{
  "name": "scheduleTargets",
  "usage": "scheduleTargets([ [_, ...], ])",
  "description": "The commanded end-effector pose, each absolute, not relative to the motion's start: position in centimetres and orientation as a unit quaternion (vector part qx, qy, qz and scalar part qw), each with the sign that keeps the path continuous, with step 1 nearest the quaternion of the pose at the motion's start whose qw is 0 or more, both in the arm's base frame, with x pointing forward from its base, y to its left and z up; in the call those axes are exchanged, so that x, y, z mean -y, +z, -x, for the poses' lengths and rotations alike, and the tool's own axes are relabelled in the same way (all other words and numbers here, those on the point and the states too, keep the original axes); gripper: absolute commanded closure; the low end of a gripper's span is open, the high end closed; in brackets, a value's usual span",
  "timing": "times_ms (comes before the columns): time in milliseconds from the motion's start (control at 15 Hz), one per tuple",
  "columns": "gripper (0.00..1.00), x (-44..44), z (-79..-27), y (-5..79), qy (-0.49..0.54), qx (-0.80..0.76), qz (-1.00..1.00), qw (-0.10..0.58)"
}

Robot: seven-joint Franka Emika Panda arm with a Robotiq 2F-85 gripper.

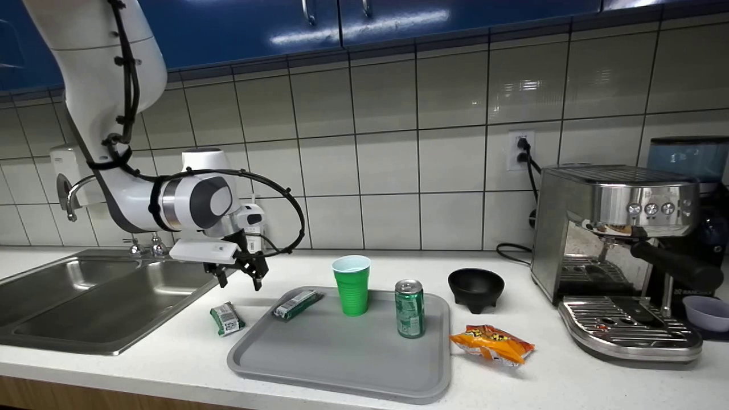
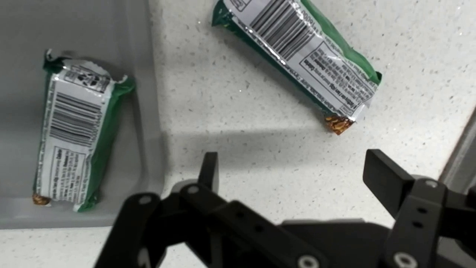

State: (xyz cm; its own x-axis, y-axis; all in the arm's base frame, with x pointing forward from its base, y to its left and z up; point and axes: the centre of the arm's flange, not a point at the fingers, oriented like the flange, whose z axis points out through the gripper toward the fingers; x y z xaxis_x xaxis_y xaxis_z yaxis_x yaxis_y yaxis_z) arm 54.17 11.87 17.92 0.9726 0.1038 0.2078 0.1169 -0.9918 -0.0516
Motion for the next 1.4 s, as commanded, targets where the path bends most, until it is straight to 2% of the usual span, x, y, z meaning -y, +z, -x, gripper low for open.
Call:
scheduleTargets([
  [0,0.0,-12.2,-53.1,18.6,-0.092,0.109,0.989,0.028],
  [1333,0.0,-14.3,-52.3,15.4,-0.057,0.314,0.947,0.03],
])
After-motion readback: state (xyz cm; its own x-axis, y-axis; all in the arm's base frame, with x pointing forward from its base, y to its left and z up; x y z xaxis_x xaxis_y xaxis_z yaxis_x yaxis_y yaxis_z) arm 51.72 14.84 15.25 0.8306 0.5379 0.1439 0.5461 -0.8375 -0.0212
